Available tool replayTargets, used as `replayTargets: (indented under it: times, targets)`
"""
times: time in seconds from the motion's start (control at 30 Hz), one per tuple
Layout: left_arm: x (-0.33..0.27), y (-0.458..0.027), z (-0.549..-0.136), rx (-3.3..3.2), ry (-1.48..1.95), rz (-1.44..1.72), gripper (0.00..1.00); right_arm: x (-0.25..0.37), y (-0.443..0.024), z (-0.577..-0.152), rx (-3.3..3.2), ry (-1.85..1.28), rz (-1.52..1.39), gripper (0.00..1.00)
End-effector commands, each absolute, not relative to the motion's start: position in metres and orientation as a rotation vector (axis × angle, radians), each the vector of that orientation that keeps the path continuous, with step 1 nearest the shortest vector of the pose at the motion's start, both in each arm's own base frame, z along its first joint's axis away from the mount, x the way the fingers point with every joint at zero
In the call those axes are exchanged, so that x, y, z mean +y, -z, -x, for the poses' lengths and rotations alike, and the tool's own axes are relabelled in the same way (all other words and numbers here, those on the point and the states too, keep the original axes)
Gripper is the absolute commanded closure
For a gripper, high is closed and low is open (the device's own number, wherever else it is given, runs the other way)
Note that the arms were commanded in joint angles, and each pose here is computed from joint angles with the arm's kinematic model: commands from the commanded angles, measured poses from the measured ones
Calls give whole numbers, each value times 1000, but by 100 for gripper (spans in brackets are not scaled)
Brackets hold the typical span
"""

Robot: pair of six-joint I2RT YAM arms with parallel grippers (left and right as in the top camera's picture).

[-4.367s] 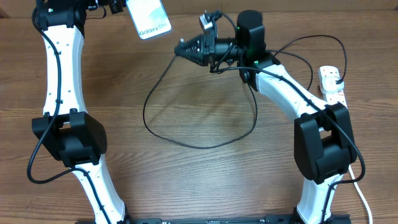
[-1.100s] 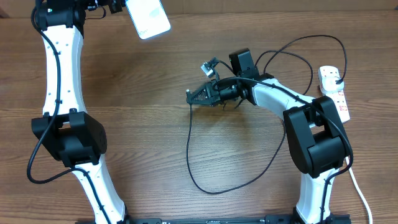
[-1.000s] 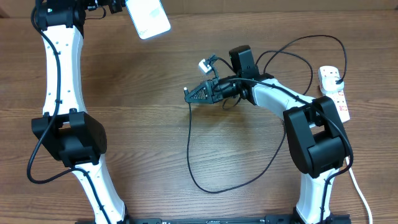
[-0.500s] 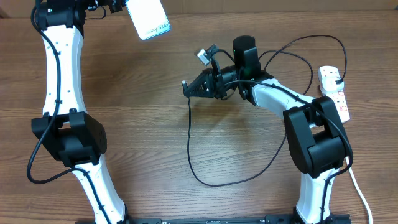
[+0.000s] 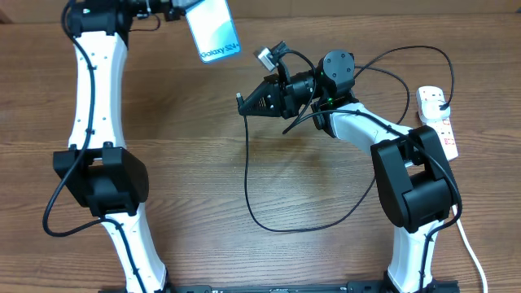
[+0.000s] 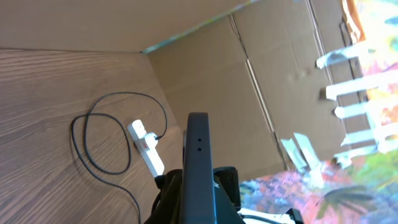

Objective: Plug charger to phone and switch on socket

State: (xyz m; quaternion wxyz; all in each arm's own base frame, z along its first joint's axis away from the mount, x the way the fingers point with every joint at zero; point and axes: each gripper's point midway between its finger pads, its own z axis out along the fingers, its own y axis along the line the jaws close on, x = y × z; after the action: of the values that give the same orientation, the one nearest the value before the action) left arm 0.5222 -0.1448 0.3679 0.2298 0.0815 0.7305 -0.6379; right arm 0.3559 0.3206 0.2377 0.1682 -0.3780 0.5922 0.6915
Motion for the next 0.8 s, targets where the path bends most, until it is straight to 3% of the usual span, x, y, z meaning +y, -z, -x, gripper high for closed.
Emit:
replayTargets:
  times: [0.0,0.77]
  targets:
    - [-154,-375,-514,1964,1719,-348,96,321,-243,-359,1743,-2006,999,96]
    - [-171,-348,-504,2046,1678,-359,96,323,-253,-370,1684,-1961,935,96]
